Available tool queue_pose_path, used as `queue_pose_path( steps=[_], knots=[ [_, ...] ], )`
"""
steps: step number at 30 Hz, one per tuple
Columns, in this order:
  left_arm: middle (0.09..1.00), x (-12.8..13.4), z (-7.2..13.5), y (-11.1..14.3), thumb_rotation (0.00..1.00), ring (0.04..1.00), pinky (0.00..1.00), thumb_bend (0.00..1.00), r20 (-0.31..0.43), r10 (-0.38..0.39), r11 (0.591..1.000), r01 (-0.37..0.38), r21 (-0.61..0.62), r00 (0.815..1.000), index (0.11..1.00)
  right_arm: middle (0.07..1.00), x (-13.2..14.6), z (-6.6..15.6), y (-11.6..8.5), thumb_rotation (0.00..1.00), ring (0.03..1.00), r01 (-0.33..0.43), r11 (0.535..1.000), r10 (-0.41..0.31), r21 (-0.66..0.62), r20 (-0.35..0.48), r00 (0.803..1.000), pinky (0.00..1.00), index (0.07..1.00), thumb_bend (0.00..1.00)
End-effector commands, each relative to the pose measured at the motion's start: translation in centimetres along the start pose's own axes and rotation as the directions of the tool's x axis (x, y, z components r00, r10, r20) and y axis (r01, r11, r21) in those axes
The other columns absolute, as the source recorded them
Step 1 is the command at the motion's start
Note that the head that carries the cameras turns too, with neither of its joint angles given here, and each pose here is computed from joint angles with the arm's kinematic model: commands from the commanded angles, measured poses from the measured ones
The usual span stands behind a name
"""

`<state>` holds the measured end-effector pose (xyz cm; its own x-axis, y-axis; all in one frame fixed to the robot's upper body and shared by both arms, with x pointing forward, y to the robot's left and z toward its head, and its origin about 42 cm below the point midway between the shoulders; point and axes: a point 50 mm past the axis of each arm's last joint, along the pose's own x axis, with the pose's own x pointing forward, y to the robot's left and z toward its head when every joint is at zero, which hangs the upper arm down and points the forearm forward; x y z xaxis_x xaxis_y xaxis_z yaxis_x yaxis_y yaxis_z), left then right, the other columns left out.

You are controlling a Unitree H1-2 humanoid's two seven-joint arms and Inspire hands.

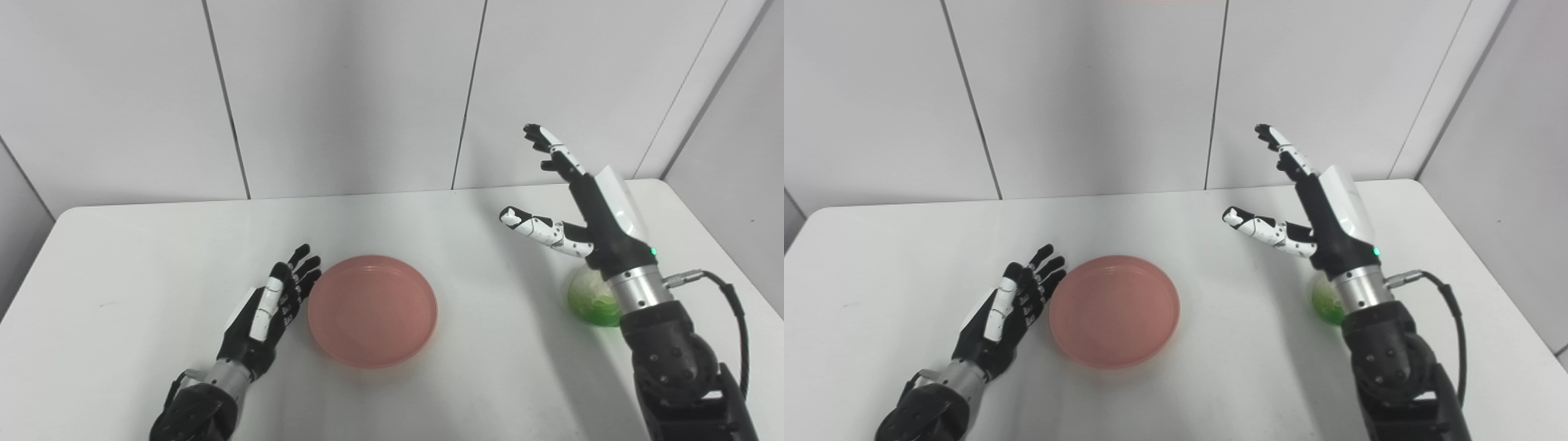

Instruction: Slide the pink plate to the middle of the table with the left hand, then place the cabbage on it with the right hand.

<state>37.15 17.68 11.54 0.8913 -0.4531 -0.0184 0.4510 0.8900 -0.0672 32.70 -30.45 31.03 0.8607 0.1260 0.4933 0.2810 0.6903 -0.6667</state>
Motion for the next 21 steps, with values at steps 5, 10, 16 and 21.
queue_pose_path(
  steps=[5, 10, 16, 21],
  knots=[
    [0.936, -2.3, -2.9, 1.7, 1.00, 0.924, 0.91, 0.81, -0.099, 0.054, 0.997, -0.059, -0.051, 0.994, 0.938, 0.897, 0.8, -1.7, -4.1, 0.66, 0.890, 0.022, 0.989, -0.031, -0.145, -0.058, 0.998, 0.83, 0.899, 1.00],
    [0.932, -2.6, -3.3, 2.7, 1.00, 0.917, 0.89, 0.81, -0.088, 0.063, 0.997, -0.068, -0.047, 0.994, 0.935, 0.917, -0.1, -4.1, -6.1, 0.62, 0.907, 0.018, 0.983, -0.045, -0.182, -0.147, 0.988, 0.83, 0.916, 1.00],
    [0.930, -2.8, -3.5, 3.7, 0.98, 0.913, 0.88, 0.82, -0.088, 0.060, 0.996, -0.066, -0.060, 0.994, 0.928, 0.958, -0.9, -5.7, -7.6, 0.66, 0.931, -0.080, 0.967, 0.004, -0.241, -0.301, 0.954, 0.83, 0.973, 1.00],
    [0.924, -3.0, -3.8, 4.3, 0.96, 0.907, 0.88, 0.84, -0.099, 0.067, 0.995, -0.073, -0.062, 0.993, 0.920, 0.997, -1.5, -6.4, -8.3, 0.60, 0.968, -0.164, 0.957, 0.052, -0.240, -0.413, 0.909, 0.87, 1.000, 1.00]
  ],
)
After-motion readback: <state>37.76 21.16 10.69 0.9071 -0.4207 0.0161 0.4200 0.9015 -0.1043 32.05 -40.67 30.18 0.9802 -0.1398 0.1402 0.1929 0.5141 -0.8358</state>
